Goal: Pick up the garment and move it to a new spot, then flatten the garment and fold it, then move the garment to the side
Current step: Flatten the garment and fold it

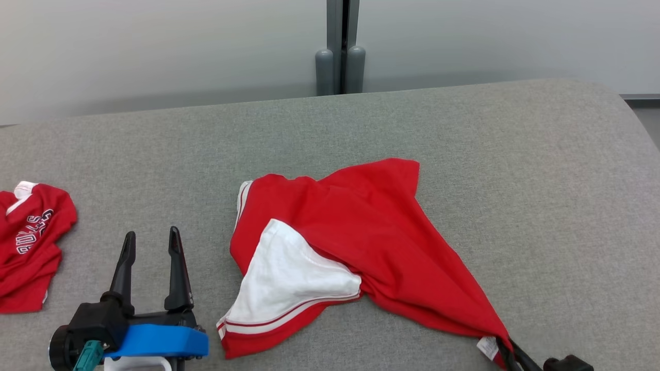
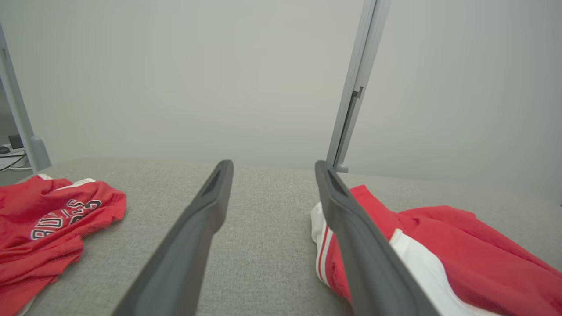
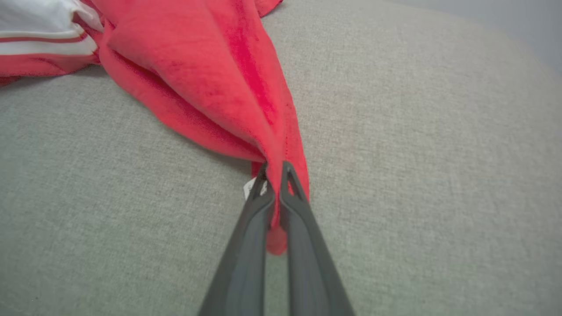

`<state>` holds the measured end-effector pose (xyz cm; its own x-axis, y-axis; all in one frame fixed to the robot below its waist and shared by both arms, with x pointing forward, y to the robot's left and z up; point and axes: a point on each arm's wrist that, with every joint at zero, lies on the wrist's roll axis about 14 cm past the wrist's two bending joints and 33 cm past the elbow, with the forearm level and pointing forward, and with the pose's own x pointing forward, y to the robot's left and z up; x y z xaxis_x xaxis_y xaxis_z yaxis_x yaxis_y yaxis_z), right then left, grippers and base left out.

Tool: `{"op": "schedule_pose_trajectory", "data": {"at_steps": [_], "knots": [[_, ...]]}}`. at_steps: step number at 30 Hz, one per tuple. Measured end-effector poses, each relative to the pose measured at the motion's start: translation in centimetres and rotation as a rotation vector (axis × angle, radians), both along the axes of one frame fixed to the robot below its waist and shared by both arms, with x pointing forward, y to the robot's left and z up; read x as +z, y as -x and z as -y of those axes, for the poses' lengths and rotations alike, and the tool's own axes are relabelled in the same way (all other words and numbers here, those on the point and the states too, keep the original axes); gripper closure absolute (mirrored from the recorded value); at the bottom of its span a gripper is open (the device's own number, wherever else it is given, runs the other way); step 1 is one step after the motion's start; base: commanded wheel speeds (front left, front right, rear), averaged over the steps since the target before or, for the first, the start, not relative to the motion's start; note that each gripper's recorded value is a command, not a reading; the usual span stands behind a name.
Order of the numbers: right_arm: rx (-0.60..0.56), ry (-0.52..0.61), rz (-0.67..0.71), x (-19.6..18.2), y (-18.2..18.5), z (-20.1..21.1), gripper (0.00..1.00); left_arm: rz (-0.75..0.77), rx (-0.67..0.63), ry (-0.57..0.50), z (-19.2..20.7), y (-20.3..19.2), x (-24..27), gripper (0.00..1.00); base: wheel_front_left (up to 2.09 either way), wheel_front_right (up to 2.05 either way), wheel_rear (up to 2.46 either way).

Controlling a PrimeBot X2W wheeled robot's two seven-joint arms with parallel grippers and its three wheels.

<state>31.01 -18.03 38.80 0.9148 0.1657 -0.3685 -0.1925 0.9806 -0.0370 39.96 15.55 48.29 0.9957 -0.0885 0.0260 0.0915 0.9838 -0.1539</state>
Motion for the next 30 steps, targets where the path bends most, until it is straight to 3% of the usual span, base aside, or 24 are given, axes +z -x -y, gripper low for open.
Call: {"op": "schedule_pose_trajectory", "data": {"at_steps": [2,4,20,30], "knots": [[-0.013,-0.005,-0.034,-0.4,1.4,0.1,1.00,-0.003,-0.005,0.001,0.2,0.2,-0.1,0.00,0.00,0.00,0.00],[-0.019,-0.015,-0.025,0.0,1.8,0.0,0.00,0.000,-0.008,0.001,0.3,0.3,0.0,0.00,0.00,0.00,0.00],[-0.017,-0.175,0.450,12.5,-5.3,-2.6,0.00,0.014,0.013,-0.012,-0.5,1.1,0.6,0.00,0.00,0.00,0.00],[0.000,-0.208,0.431,11.8,-6.8,-4.5,0.00,0.002,0.026,-0.023,-1.2,1.5,0.2,0.00,0.00,0.00,0.00]]}}
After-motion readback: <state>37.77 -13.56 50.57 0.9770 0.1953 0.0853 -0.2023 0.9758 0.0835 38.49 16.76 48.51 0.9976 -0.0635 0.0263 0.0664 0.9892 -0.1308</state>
